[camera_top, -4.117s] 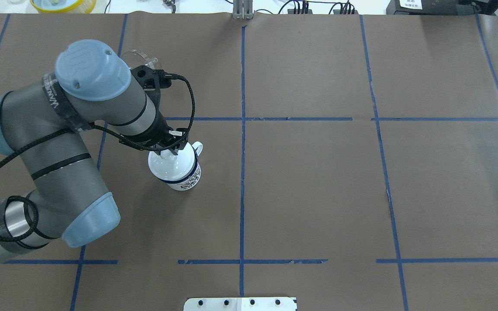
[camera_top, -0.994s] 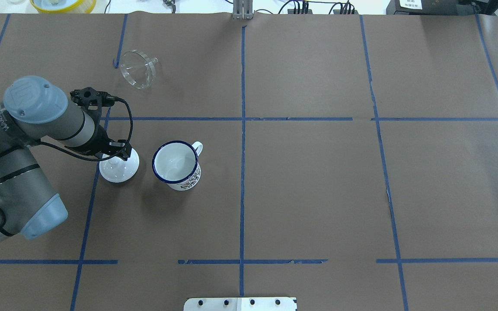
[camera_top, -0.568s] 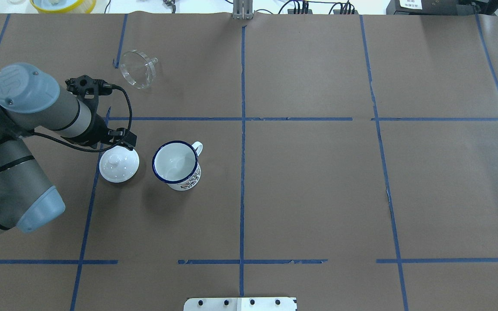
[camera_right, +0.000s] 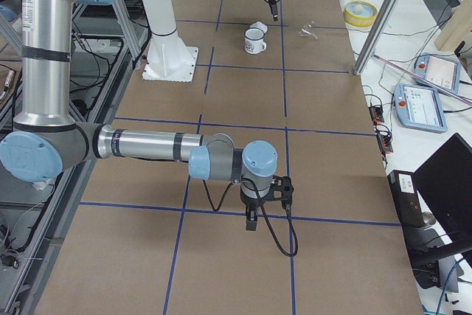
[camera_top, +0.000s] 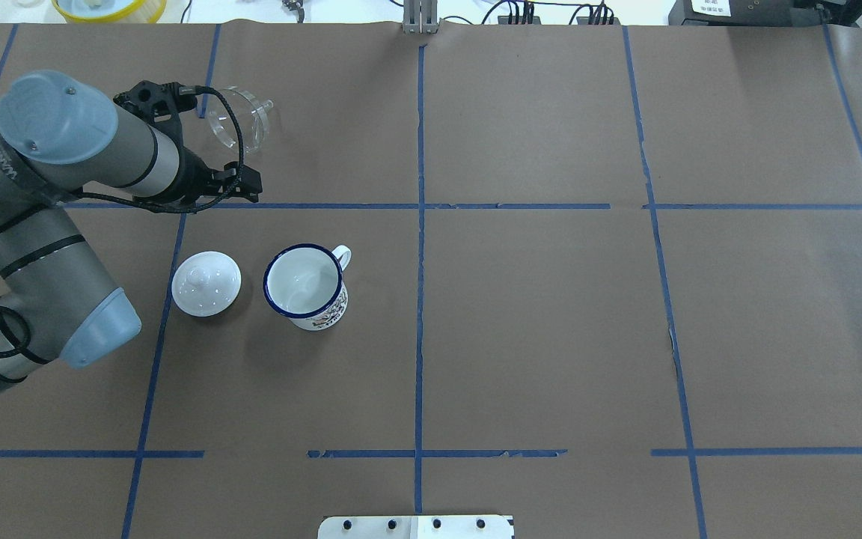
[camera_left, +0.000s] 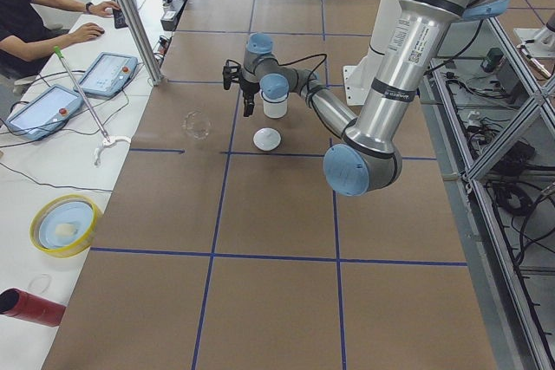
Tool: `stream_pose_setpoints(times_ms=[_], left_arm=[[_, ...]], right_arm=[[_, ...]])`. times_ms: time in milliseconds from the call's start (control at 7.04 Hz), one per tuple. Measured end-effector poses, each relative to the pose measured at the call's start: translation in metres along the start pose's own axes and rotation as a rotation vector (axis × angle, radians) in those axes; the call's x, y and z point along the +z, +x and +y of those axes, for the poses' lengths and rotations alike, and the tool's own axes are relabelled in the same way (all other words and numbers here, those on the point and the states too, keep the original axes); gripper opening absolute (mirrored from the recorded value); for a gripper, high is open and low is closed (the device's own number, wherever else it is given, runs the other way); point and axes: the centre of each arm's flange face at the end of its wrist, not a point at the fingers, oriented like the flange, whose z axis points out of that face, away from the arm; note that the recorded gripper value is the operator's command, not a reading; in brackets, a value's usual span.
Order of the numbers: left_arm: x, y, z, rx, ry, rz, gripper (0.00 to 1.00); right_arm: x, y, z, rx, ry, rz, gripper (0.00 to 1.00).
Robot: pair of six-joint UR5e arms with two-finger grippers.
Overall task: Place funnel on cup
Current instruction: 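Move the left gripper over to the clear glass funnel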
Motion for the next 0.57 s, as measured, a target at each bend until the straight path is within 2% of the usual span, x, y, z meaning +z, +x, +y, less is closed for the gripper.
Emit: stream_pose_setpoints(times_ms=[284, 568], left_arm=[[0.033, -0.014, -0.021, -0.082, 0.158, 0.08, 1.0], [0.047, -0.019, -0.038, -0.126, 0.293, 0.125, 1.0]], right_arm=[[0.0, 0.0, 0.0, 0.0, 0.0, 0.0, 1.0], [0.0, 0.0, 0.0, 0.0, 0.0, 0.0, 1.0]])
